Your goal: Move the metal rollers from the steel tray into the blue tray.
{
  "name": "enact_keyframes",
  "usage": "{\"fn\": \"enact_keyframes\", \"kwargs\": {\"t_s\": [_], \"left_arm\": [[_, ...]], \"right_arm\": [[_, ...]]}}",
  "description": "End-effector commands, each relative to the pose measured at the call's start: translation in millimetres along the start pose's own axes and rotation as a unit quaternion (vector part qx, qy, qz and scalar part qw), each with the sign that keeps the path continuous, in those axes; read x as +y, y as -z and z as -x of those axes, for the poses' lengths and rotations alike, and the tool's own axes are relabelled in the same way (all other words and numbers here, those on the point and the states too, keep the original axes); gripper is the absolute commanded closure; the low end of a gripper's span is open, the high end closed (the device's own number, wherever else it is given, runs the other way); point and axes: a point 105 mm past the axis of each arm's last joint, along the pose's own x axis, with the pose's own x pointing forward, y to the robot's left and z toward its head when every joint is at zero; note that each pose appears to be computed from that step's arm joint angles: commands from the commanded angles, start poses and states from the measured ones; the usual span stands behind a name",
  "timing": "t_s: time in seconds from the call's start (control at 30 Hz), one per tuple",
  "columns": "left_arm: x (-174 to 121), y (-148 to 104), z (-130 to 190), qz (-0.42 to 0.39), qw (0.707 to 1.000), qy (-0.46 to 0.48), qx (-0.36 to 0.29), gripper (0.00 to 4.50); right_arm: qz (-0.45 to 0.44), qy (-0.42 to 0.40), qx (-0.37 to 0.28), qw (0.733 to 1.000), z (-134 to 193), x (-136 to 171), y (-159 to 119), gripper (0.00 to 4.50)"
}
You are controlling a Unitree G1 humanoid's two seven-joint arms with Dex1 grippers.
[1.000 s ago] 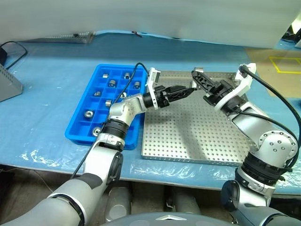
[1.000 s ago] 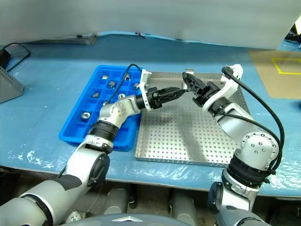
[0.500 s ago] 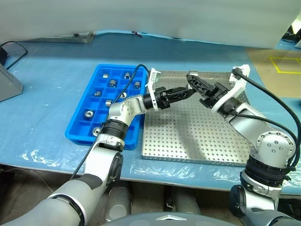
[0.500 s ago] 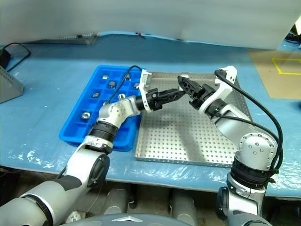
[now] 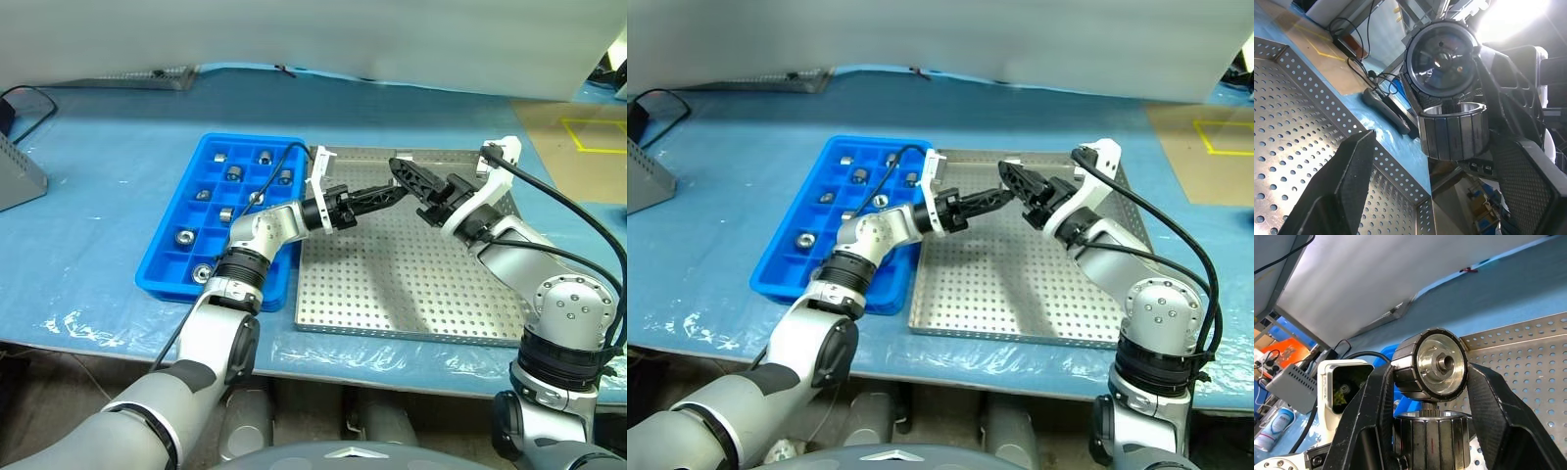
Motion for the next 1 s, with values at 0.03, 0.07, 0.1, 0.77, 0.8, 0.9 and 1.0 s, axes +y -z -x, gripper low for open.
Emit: {"fn": "enact_keyframes", "kwargs": {"t_s": [0.03,0.07,0.1,0.77,0.8,0.9,1.0], "left_arm": [[-17.9,-21.5,-8.9,-0.028,0.998,0.038,-0.029,1.29],[-16.1,-21.2,-8.9,-0.032,0.999,0.029,-0.025,1.6],[-14.8,-20.9,-8.9,-0.036,0.999,0.023,-0.023,1.6],[-2.2,-22.6,-9.8,-0.039,0.999,-0.017,-0.033,1.6],[-2.0,-22.9,-9.7,-0.039,0.998,-0.018,-0.034,1.6],[0.8,-22.3,-9.3,-0.042,0.998,-0.027,-0.033,1.6],[2.3,-22.2,-8.9,-0.044,0.998,-0.031,-0.034,1.6]], "right_arm": [[0.01,-0.027,0.0,1.0,2.4,14.4,0.2,2.72],[0.01,-0.027,0.0,1.0,2.3,14.4,0.3,2.72],[0.01,-0.027,0.0,1.0,2.3,14.3,0.3,2.72],[0.008,-0.017,0.003,1.0,-0.8,11.3,4.8,2.72],[0.008,-0.016,0.003,1.0,-0.8,10.9,4.8,2.72],[0.008,-0.015,0.003,1.0,-1.0,10.6,4.8,2.72],[0.008,-0.013,0.003,1.0,-1.5,9.8,4.6,2.72]]}}
